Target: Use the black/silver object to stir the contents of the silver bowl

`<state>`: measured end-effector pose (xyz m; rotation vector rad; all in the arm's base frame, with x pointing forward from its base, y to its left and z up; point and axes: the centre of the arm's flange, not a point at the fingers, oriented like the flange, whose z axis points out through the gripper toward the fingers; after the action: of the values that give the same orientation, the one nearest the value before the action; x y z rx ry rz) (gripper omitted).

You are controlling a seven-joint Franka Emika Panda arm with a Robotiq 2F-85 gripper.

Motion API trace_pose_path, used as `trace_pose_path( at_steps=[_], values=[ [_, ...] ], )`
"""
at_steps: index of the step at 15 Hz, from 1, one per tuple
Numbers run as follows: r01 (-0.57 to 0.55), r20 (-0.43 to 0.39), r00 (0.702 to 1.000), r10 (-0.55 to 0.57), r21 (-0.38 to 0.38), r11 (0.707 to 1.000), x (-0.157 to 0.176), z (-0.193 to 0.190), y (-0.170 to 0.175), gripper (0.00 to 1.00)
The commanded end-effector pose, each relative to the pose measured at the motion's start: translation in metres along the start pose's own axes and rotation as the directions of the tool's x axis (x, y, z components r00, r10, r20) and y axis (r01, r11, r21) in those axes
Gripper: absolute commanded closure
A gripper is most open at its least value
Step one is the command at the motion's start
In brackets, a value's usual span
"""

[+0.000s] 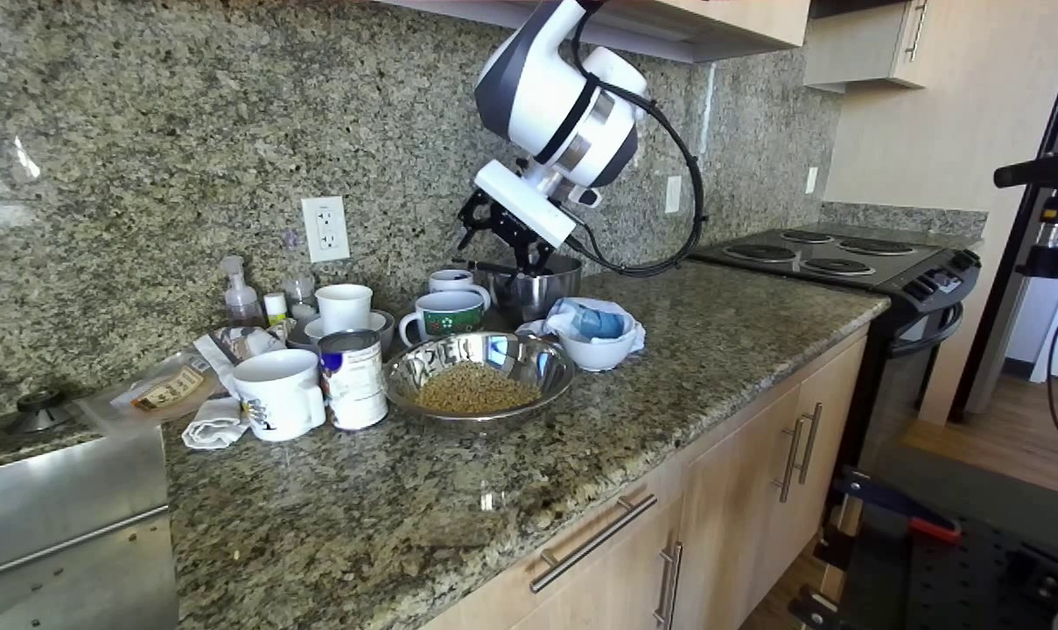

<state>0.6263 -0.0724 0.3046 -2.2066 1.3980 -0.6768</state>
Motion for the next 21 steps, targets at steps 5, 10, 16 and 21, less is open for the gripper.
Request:
trace_pose_path(
  at_steps=[5,10,16,21],
  values=[
    [-0.140,-0.073,0.987,0.144,0.064,0.988,0.000,0.027,0.000,0.00],
    [-0.213,-0.142,0.964,0.226,0.099,0.972,0.006,0.044,0.000,0.00],
    [-0.285,-0.227,0.919,0.321,0.177,0.942,0.027,0.050,-0.008,0.00],
    [-0.333,-0.266,0.887,0.377,0.196,0.922,0.039,0.062,-0.004,0.00]
  ],
)
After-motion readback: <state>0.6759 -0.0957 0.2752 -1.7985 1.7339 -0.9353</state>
